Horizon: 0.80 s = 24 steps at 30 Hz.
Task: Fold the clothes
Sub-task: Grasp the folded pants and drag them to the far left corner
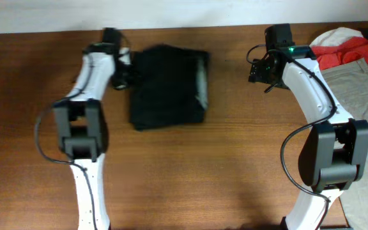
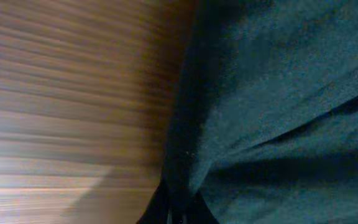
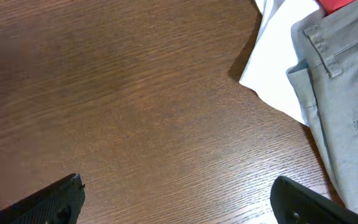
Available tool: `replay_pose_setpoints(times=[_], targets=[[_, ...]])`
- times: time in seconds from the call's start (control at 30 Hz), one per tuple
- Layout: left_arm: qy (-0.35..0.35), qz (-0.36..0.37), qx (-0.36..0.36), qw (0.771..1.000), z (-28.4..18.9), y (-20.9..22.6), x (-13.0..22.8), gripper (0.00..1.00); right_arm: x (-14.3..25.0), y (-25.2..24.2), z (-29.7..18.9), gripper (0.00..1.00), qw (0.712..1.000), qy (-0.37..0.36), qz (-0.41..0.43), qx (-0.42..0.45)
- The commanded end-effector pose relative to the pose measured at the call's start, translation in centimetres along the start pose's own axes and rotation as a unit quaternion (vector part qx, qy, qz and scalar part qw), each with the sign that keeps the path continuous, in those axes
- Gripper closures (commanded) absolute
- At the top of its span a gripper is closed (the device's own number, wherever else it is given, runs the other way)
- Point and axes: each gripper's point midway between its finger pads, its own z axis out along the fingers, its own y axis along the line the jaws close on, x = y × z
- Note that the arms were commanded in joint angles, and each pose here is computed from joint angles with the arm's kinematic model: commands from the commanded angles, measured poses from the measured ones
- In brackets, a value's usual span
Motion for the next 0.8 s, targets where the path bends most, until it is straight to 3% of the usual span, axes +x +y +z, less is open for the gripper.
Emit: replay_pose_setpoints(times=[0.0, 0.03, 0.1, 0.17, 0.27, 0.33, 0.43, 0.5, 0.6, 0.63, 0.7, 0.77], targets=[[-0.061, -0.129, -0.103, 0.984, -3.4, 14.6, -4.3, 0.99, -0.7, -0.3, -0.5, 0.01, 1.000, -0.011, 0.005, 0.005], [-0.072, -0.178, -0.110, 0.975, -4.7, 18.8, -4.8, 1.00, -0.7, -0.3, -0.5, 0.01, 1.000, -0.011, 0.005, 0.005], [-0.103, -0.340, -0.114, 0.928, -8.3, 28.9, -4.4, 1.00, -0.7, -0.3, -0.5, 0.01, 1.000, -0.011, 0.005, 0.005], [-0.111, -0.405, -0.089, 0.903, -10.3, 34.0, -3.3, 0.99, -0.7, -0.3, -0.5, 0.01, 1.000, -0.011, 0.005, 0.005], [-0.104, -0.497, -0.047, 0.860, -11.8, 37.3, -1.4, 1.00, -0.7, -0.3, -0.5, 0.01, 1.000, -0.011, 0.005, 0.005], [-0.101, -0.493, -0.040, 0.863, -11.6, 36.6, -1.7, 0.96, -0.7, -0.3, -0.5, 0.01, 1.000, -0.011, 0.005, 0.005], [-0.064, -0.498, -0.009, 0.865, -9.6, 30.7, -2.4, 0.96, -0.7, -0.3, -0.5, 0.01, 1.000, -0.011, 0.005, 0.005], [-0.034, -0.519, -0.011, 0.854, -7.8, 25.9, -2.3, 0.91, -0.7, -0.3, -0.5, 0.01, 1.000, -0.011, 0.005, 0.005], [-0.057, -0.526, -0.013, 0.849, -6.1, 21.4, -4.1, 0.88, -0.7, -0.3, -0.5, 0.01, 1.000, -0.011, 0.005, 0.005], [-0.078, -0.507, -0.001, 0.858, -5.7, 20.1, -5.5, 0.88, -0.7, -0.3, -0.5, 0.01, 1.000, -0.011, 0.005, 0.005], [-0.118, -0.489, -0.008, 0.865, -5.7, 19.7, -7.1, 0.89, -0.7, -0.3, -0.5, 0.01, 1.000, -0.011, 0.005, 0.005], [-0.148, -0.482, -0.076, 0.860, -6.2, 22.4, -6.7, 0.87, -0.7, -0.3, -0.5, 0.01, 1.000, -0.011, 0.005, 0.005]])
